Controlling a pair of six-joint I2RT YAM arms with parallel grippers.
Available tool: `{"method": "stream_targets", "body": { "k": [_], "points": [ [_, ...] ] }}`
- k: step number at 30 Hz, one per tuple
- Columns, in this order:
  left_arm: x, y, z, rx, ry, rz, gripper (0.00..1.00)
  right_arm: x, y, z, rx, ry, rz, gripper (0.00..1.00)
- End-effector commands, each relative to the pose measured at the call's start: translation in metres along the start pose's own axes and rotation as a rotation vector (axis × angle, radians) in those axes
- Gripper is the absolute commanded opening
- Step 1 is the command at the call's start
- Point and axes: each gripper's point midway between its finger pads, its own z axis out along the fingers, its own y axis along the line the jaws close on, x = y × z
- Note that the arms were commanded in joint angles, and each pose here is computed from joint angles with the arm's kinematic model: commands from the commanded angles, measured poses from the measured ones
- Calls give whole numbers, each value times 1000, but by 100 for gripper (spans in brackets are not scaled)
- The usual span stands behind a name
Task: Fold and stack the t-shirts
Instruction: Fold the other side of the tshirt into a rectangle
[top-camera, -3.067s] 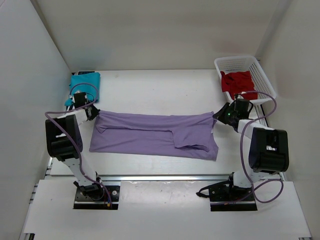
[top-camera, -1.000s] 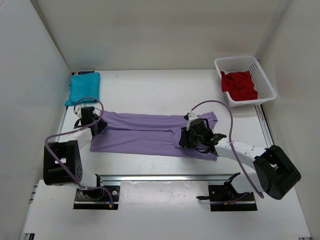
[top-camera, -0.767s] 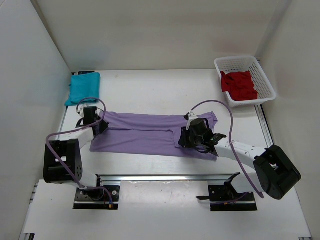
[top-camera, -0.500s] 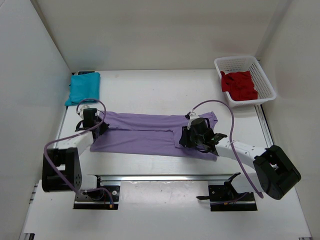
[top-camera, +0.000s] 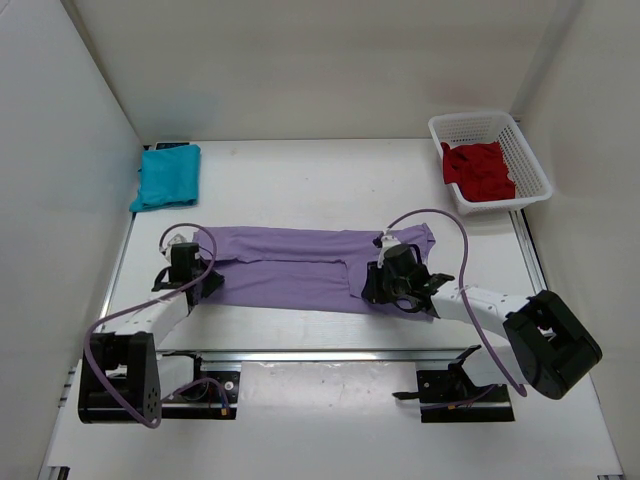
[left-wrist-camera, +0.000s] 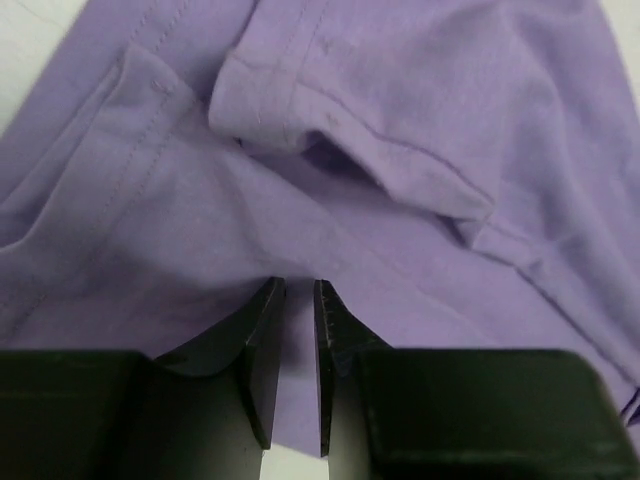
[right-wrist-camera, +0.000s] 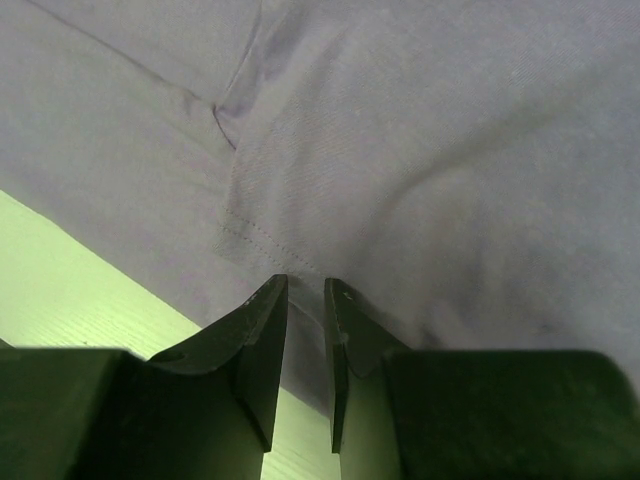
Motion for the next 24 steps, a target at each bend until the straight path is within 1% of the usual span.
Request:
{"method": "stream_targets", "body": {
  "k": [1,4,5,7,9,10,11,13,14,16,17,19,20,21,24],
  "points": [
    [-13,-13,-8,48,-33,-9,28,0,2,1,-6,-15,6,20],
    [-35,-37,-23,107,-115,10,25,-2,9,-6,-21,-10,2,19],
    [-46,-45,-29,125,-159,6,24,-11,16,-10,-40,-37,-9,20],
    [-55,-63,-35,169,-189,8,22,-19,25,-21,-86,-53,2,20],
    [-60,-73,-30,180,-188,-3,23,-34,32,-34,-131,-105,15,21],
    [-62,-75,-28,187,-187,-3,23,-37,27,-36,-121,-117,33,21],
    [-61,-73,-20,176,-167,-21,23,-46,29,-43,-130,-150,23,22],
    [-65,-66,-7,158,-157,-60,22,-59,15,-46,-98,-196,46,22],
    [-74,-69,-1,169,-169,-80,21,-59,12,-44,-98,-189,50,20],
    [-80,-66,9,144,-178,-86,20,-61,-9,-36,-50,-179,67,17],
    [-90,-60,14,133,-191,-114,21,-59,-10,-30,-50,-149,75,12],
    [-89,-62,21,133,-166,-109,20,-57,-17,-18,-24,-134,56,3],
    [-84,-62,24,127,-145,-93,20,-59,-17,-16,-20,-143,53,1],
    [-81,-65,26,129,-127,-78,18,-51,-21,-12,-13,-124,62,0],
    [-61,-53,27,102,-83,-58,16,-42,-22,-6,-14,-116,87,0]
  ]
}}
